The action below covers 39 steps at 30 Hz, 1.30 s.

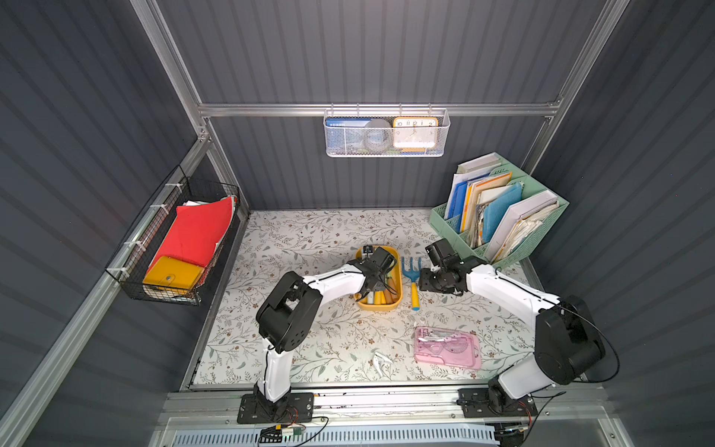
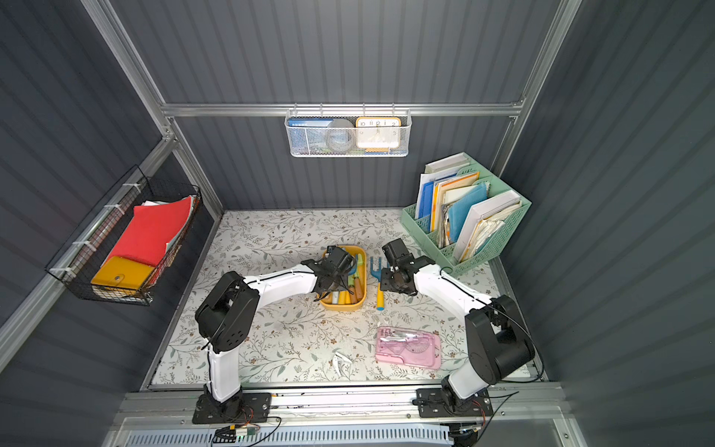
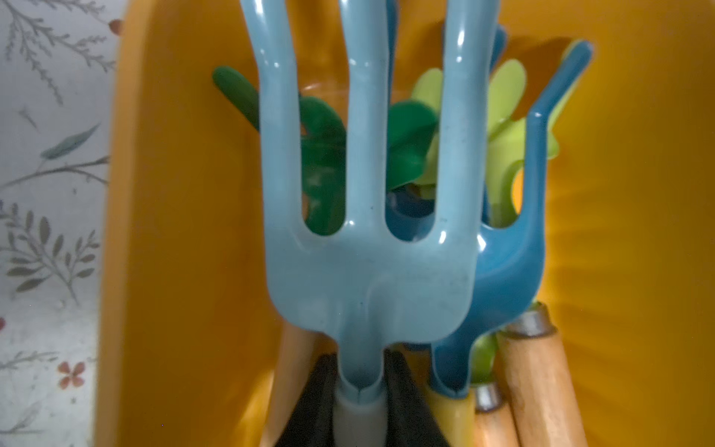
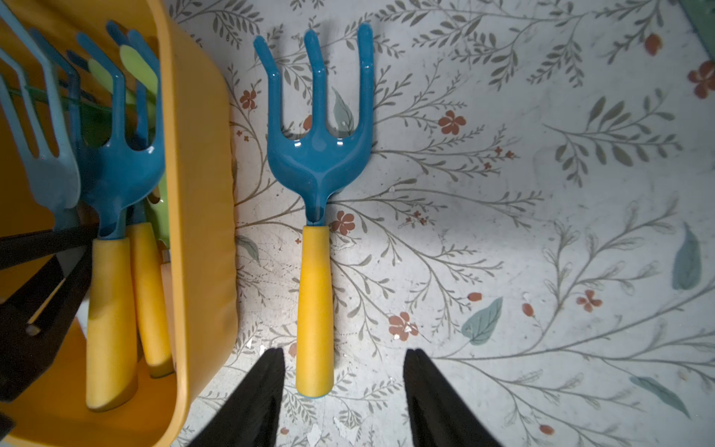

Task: Take the hand rake out of the storage box
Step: Pick up the rake from the storage box, then place the rake at the center of the board.

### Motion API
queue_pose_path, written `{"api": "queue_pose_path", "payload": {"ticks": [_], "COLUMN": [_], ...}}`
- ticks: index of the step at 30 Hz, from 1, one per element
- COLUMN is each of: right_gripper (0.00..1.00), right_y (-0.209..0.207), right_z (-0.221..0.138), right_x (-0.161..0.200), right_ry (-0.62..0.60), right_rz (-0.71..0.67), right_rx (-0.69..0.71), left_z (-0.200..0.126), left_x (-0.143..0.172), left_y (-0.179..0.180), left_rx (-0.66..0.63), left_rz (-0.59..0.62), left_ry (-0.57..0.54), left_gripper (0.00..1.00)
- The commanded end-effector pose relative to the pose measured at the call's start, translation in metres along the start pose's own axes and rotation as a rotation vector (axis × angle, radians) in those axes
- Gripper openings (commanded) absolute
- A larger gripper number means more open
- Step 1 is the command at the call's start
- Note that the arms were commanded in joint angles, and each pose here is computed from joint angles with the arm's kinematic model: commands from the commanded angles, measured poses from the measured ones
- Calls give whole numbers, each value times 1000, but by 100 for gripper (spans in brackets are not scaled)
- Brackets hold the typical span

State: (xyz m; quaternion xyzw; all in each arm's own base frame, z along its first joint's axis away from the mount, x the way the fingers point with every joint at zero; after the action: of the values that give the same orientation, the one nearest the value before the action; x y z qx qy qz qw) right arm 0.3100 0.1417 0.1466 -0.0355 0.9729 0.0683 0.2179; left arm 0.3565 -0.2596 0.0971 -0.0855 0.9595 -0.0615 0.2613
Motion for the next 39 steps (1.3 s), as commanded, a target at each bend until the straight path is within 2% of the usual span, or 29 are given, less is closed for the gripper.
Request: {"api": "queue_pose_path", "payload": {"ticks": [1, 12, 13, 17, 24, 28, 39], "right_gripper": [55, 55, 55, 55, 55, 55, 55], "right_y": [-3, 0, 0, 1, 2, 3, 6], "right_z": [-6, -6, -6, -6, -8, -8, -11], "right_x": [4, 1, 1, 0, -2, -3, -5], "right_ry": [-3, 0, 0, 1, 5, 8, 7], "right_rz": [5, 4, 5, 2, -9, -9, -9], "right_rx": [0, -14, -14, -18, -18, -21, -37], "left_z": [2, -41, -53, -67, -84, -80, -48], "left_x": [2, -30, -43, -54, -84, -82, -54], "left_y": [5, -1, -8, -6, 44, 75, 104], "left_rx": [-29, -19, 8, 9, 3, -50, -119], "left_rz": [16, 39, 31, 47, -12, 5, -2], "left_ry": [15, -89, -122, -137, -136, -101, -14], "left_gripper": [18, 17, 17, 16, 15, 16, 16]}}
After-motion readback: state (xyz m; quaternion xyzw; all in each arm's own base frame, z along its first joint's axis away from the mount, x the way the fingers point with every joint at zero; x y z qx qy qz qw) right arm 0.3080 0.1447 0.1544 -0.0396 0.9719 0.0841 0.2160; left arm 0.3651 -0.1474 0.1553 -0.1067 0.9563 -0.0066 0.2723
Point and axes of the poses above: each gripper's point midway between its finger pads, its own z axis out along the fingers, its own y axis along the line the jaws close on, x = y × z, the point moved 6 cm from there along -z, back along the fingers, and after that the axes turned 9 degrees about -z, right-handed, at the moved point
